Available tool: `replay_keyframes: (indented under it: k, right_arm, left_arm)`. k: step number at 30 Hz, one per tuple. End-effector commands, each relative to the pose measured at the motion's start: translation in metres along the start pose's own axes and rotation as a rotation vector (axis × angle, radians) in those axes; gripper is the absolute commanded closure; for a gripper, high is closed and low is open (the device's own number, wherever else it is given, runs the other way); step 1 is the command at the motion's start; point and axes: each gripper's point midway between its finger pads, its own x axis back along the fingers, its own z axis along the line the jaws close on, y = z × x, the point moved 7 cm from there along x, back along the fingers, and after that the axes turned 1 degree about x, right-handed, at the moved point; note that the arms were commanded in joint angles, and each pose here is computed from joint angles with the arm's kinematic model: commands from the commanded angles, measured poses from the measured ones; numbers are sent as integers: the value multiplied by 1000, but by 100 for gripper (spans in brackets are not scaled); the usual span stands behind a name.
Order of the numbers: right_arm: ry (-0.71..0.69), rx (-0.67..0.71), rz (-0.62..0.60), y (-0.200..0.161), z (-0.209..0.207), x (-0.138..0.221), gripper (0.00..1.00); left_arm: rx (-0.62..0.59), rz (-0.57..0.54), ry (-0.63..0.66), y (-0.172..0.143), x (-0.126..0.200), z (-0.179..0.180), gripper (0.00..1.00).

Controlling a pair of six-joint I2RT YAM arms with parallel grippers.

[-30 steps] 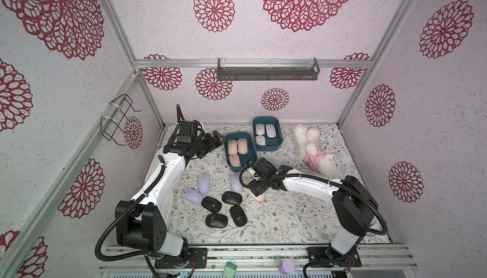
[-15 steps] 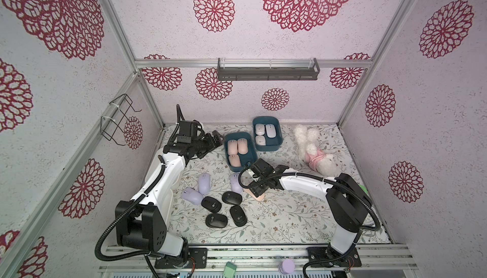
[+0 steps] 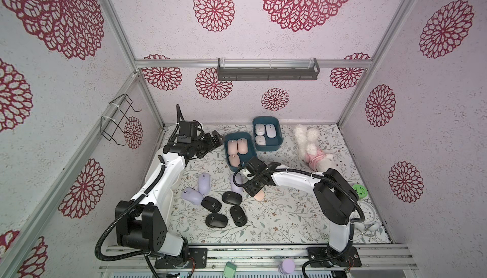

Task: Place the mice by color into the storage box
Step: Pick up the mouse from the center of the board, then place the mouse in the storage box.

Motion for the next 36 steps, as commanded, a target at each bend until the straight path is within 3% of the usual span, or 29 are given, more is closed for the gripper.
replay_keyframes:
  k: [1,7,13,15,21,27,32,36]
  right_arm:
    - [66,-8,17,-11,6,7,19]
    - [52,-46,14,-14,6,-3,30]
    - [-16,-91,-61,-9,-1,12,49]
    - [-31,-103,-68,-10,-3,16,51]
    - [-115,-164,-109,-5,-14,46,53]
    - [-267,-265,-208,41,-31,79,52]
    - [-336,-312,-251,89,-45,72,52]
    - [-295,-421,-245,113,-67,47,53]
  left_arm:
    - [-22,-32,-26,8,13,-10,3]
    - [-22,-34,-28,8,13,-10,3]
    - [-21,-32,-19,8,12,-9,3]
    - [-22,-35,-13,8,11,-8,3]
    - [-24,-43,4,9,11,-6,3]
    - [-14,-68,34,14,15,2,3]
    - [-14,-92,64,17,18,7,3]
    - [-20,-106,87,19,18,10,3]
